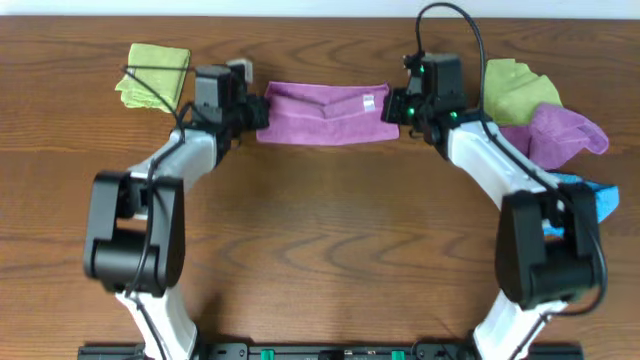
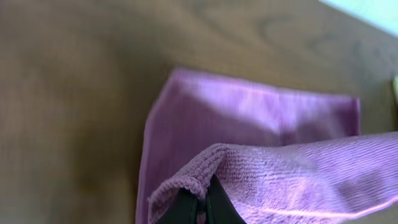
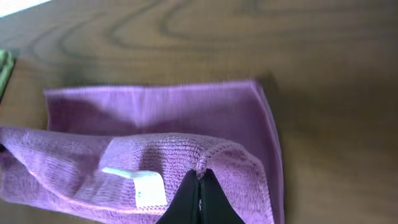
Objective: Fold the cloth
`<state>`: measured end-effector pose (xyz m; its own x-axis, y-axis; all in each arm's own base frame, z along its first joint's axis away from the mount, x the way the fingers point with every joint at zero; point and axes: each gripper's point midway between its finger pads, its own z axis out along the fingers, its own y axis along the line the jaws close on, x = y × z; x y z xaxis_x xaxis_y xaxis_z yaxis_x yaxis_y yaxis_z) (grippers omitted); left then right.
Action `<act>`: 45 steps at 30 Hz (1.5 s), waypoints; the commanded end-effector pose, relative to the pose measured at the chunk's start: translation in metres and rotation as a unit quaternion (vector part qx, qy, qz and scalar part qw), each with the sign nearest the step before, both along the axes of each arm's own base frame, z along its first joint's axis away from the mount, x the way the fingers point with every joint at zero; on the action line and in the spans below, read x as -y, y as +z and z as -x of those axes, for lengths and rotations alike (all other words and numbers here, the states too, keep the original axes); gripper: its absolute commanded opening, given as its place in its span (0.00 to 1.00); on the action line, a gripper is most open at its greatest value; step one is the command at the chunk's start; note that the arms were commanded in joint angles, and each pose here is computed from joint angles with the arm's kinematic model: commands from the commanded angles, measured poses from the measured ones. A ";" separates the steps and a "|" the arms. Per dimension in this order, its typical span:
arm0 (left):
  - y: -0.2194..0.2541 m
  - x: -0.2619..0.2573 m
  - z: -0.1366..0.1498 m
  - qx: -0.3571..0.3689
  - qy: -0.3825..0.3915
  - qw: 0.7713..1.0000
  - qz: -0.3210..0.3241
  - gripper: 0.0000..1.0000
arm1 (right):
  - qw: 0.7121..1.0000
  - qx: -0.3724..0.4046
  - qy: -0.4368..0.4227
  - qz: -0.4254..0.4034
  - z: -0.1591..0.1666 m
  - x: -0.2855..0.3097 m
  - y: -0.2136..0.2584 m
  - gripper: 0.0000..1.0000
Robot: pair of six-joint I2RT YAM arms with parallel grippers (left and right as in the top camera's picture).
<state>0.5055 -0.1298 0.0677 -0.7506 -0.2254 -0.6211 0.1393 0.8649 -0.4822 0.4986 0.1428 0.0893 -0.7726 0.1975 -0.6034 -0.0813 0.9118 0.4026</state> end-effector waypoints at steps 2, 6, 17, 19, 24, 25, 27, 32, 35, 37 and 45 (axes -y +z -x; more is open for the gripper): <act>0.014 0.009 -0.035 0.027 -0.027 0.999 0.007 0.06 | 1.000 0.014 -0.018 0.000 -0.028 0.006 0.004 0.02; 0.019 0.013 -0.062 0.033 -0.034 0.999 0.014 0.06 | 0.999 0.024 -0.025 -0.002 -0.045 0.009 0.008 0.02; -0.005 0.017 -0.047 -0.051 -0.061 0.997 0.010 0.06 | 0.999 -0.032 -0.022 -0.001 -0.029 0.009 -0.009 0.02; -0.013 0.016 -0.037 -0.076 -0.067 0.995 0.005 0.05 | 0.998 -0.052 -0.022 0.003 -0.022 0.011 -0.015 0.02; -0.028 0.015 -0.013 -0.130 -0.080 0.988 -0.002 0.06 | 0.996 -0.090 -0.019 0.007 -0.007 0.012 -0.026 0.02; -0.030 0.014 -0.010 -0.136 -0.081 0.987 -0.004 0.06 | 0.995 -0.095 -0.019 0.008 -0.005 0.013 -0.027 0.02; -0.032 0.013 -0.006 -0.145 -0.082 0.986 -0.007 0.06 | 0.995 -0.102 -0.019 0.009 -0.002 0.013 -0.028 0.01; -0.021 0.012 -0.013 -0.130 -0.081 0.988 -0.007 0.06 | 0.996 -0.090 -0.020 0.007 -0.003 0.014 -0.014 0.02; -0.001 0.006 -0.024 -0.108 -0.075 0.991 -0.006 0.05 | 0.997 -0.073 -0.025 0.003 -0.008 0.019 0.003 0.02; 0.004 0.002 -0.026 -0.106 -0.074 0.992 -0.007 0.06 | 0.996 -0.079 -0.027 0.001 -0.007 0.022 0.006 0.02; -0.005 0.002 -0.005 -0.150 -0.089 0.985 -0.007 0.05 | 0.993 -0.112 -0.024 0.004 0.006 0.022 -0.003 0.02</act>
